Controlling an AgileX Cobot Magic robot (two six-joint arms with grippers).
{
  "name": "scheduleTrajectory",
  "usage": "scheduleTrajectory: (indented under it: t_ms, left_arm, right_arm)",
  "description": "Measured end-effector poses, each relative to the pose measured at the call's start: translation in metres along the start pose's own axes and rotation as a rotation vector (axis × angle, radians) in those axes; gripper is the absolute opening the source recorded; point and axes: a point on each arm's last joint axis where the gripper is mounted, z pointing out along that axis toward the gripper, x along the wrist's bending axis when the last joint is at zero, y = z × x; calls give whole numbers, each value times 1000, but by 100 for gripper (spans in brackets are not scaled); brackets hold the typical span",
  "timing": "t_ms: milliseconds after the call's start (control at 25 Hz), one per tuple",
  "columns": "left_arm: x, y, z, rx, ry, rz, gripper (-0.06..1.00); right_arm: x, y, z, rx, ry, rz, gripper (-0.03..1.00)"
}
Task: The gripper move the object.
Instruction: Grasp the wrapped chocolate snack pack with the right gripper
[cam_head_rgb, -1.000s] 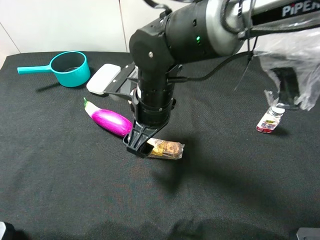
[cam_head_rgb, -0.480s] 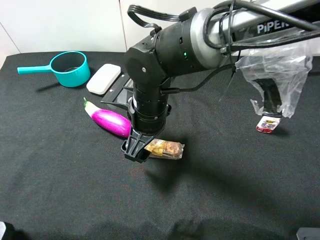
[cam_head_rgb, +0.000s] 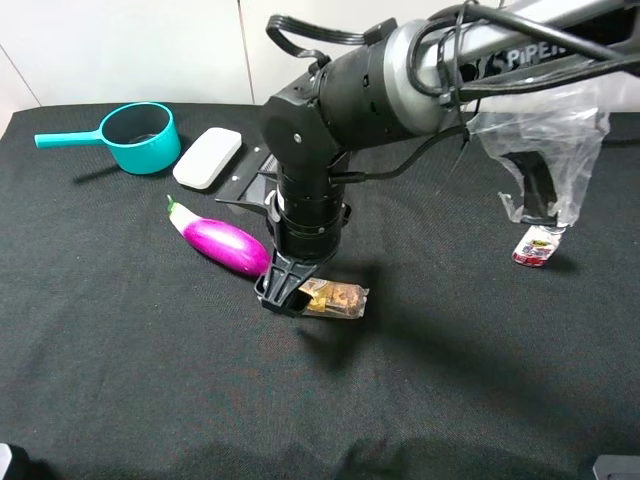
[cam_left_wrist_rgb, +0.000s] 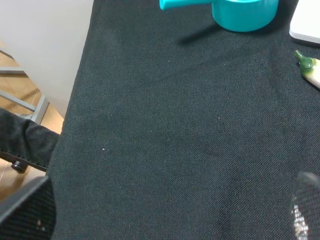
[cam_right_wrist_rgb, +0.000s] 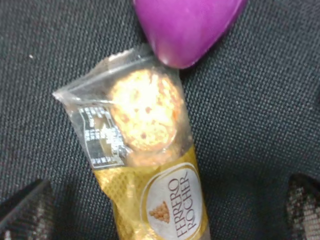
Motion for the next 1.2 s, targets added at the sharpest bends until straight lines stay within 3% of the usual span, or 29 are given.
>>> scheduleTrajectory:
  t_ms: [1200]
  left_arm:
    - [0,0,0,0,0,0,99]
  right_arm:
    - [0,0,20,28,11,-12,69]
